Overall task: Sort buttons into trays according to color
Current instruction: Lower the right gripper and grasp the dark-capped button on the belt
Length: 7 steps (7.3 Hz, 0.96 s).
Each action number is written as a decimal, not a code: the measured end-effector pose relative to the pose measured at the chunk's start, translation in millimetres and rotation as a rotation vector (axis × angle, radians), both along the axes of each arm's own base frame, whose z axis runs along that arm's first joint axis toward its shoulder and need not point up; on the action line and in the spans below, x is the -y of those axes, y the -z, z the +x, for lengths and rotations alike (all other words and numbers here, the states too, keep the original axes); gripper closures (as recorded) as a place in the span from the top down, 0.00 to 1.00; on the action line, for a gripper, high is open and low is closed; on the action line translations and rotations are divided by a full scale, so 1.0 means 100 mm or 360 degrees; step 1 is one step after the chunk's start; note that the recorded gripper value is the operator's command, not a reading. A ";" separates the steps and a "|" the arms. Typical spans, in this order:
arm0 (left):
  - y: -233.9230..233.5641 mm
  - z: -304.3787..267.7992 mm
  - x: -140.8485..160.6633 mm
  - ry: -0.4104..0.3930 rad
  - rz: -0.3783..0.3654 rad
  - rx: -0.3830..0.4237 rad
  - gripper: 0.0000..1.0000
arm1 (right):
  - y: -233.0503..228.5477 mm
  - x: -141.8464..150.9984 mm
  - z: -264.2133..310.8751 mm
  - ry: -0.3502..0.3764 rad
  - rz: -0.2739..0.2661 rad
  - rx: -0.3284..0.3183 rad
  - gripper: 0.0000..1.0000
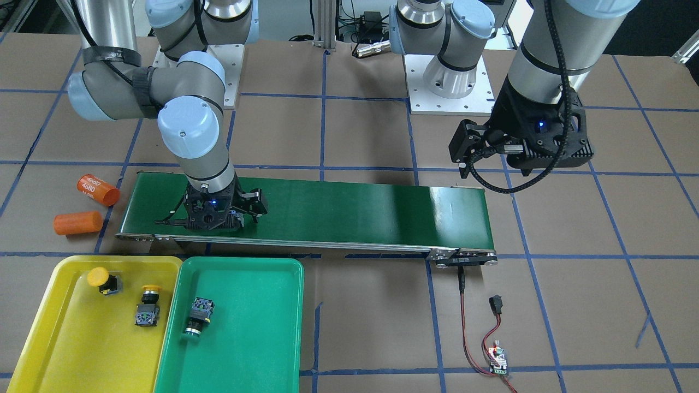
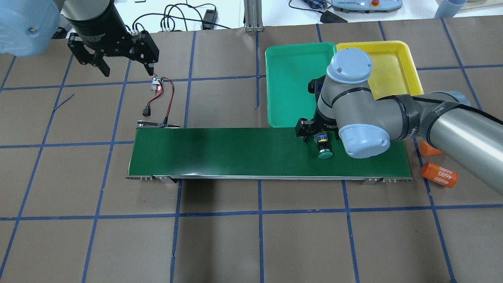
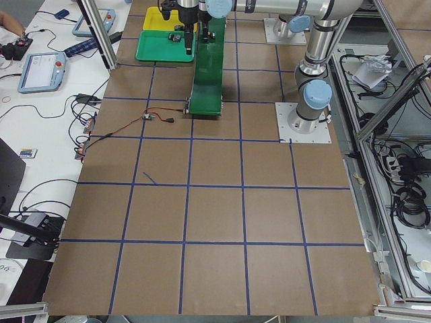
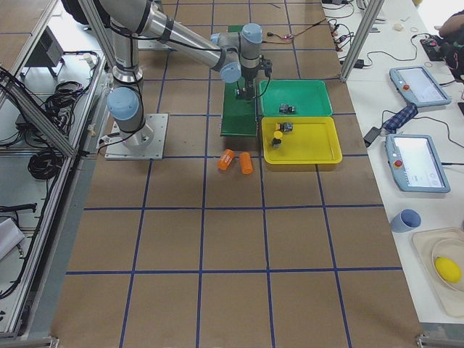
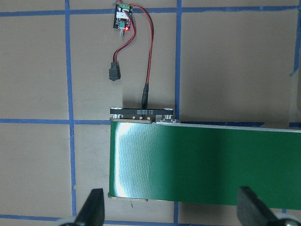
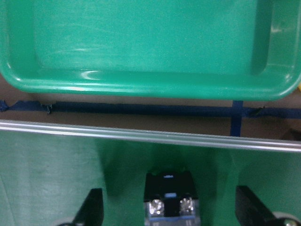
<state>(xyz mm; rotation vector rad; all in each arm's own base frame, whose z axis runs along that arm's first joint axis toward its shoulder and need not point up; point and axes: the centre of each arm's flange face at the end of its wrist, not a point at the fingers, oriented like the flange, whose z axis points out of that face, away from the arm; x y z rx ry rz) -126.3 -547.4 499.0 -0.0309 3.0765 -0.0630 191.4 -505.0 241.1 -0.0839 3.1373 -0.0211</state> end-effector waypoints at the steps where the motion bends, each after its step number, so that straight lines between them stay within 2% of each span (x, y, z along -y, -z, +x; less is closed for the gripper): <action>1: 0.00 0.00 0.00 0.0000 0.0000 -0.0001 1.00 | -0.02 0.00 -0.02 -0.0032 -0.0008 -0.0020 0.74; 2: 0.01 0.00 0.00 -0.0001 0.0002 0.0000 1.00 | -0.03 0.00 -0.06 -0.0055 -0.0009 -0.0047 0.54; 3: 0.01 0.00 0.00 -0.0001 0.0002 0.0000 1.00 | -0.04 0.00 -0.09 -0.0062 -0.0003 -0.0064 0.41; 4: 0.01 0.00 0.00 -0.0001 0.0002 0.0000 1.00 | -0.03 0.00 -0.10 -0.0066 0.0002 -0.0072 0.36; 7: -0.01 0.00 0.00 0.0000 -0.0002 0.0001 1.00 | -0.08 0.04 -0.11 -0.0063 -0.0019 -0.0072 0.36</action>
